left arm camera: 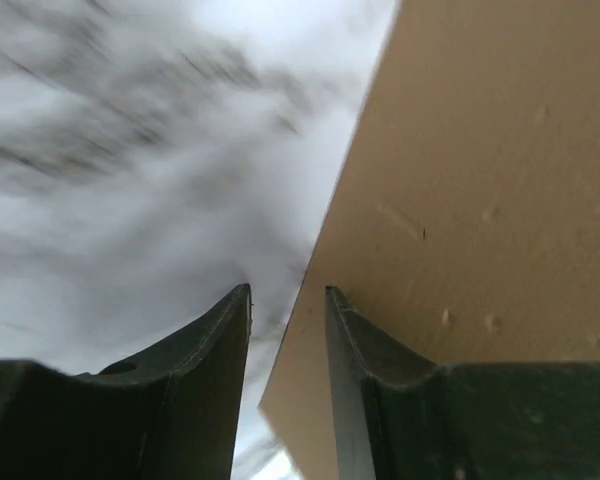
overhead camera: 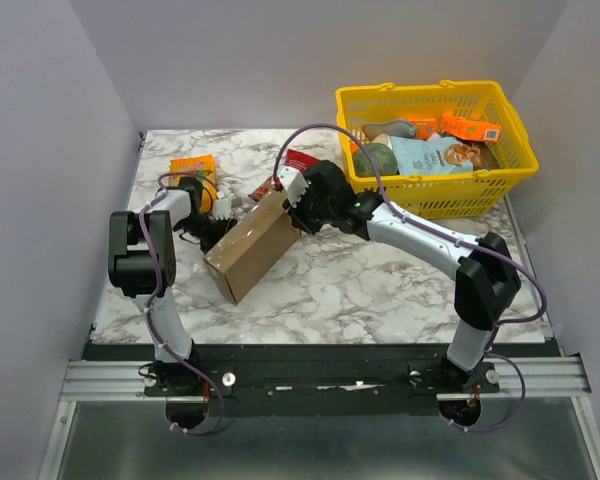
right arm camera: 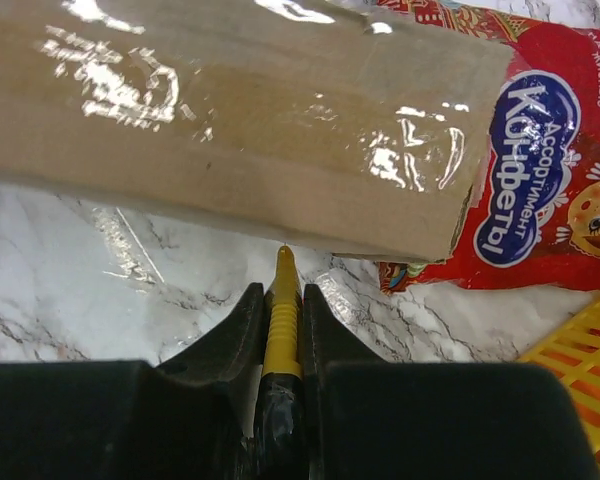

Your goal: Unpack the express box

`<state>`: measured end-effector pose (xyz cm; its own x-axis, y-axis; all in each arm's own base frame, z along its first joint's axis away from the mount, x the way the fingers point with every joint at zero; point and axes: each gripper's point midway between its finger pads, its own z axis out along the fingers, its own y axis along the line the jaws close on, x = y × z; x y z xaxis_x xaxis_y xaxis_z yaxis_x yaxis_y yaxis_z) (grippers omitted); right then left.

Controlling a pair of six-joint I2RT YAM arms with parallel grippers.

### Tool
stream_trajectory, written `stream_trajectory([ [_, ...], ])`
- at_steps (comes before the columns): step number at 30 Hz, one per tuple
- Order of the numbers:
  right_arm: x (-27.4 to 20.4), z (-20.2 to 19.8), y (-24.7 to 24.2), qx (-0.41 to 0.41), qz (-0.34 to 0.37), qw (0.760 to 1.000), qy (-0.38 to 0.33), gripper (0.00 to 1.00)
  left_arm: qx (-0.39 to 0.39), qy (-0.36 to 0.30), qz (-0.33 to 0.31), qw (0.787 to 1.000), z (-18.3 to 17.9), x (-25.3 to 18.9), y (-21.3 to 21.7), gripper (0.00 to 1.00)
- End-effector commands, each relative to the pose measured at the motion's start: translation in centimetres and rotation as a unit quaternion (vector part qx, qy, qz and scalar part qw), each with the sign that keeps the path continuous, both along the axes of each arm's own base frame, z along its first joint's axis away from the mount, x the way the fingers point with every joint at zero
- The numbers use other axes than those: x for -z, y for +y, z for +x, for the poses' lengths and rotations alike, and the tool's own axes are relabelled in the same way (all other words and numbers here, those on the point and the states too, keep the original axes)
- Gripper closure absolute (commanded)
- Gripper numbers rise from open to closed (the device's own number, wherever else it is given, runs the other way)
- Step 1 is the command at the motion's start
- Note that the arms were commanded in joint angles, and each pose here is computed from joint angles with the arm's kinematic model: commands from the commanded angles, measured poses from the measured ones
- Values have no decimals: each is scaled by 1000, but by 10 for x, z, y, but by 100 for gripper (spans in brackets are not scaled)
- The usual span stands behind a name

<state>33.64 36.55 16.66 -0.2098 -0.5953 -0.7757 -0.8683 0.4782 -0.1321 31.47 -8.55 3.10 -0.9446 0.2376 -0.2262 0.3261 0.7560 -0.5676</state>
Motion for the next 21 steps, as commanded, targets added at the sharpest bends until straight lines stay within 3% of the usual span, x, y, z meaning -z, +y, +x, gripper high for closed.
stream_trajectory([
  [1,-3,15,0,6,-16,999,-35,100,23,17,-22,999,-42,-8,-15,53],
  [4,-2,11,-5,2,-25,999,-34,100,27,7,-14,1000,-45,-17,-13,52],
  [9,-5,6,-16,1,-30,999,-41,100,39,-14,-28,999,-49,-34,-16,41],
  [13,-27,7,-33,15,-29,998,-60,100,33,-50,1,998,-38,-47,-5,31],
  [14,-47,6,-42,24,-19,997,-77,100,13,-73,7,997,-30,-57,4,26],
  [15,-55,2,-47,25,-17,996,-79,100,1,-85,10,996,-25,-62,7,2],
  [18,-90,-17,-60,8,-1,995,-95,100,-32,-176,-23,984,-3,-102,14,1],
  [19,-104,-21,-62,5,10,995,-101,100,-34,-241,-53,969,-7,-133,9,1],
  [20,-112,-25,-63,4,15,995,-101,100,-28,-335,-70,939,11,-160,8,1],
  [21,-119,-33,-68,0,14,995,-95,100,-19,-382,-88,920,8,-179,1,1],
])
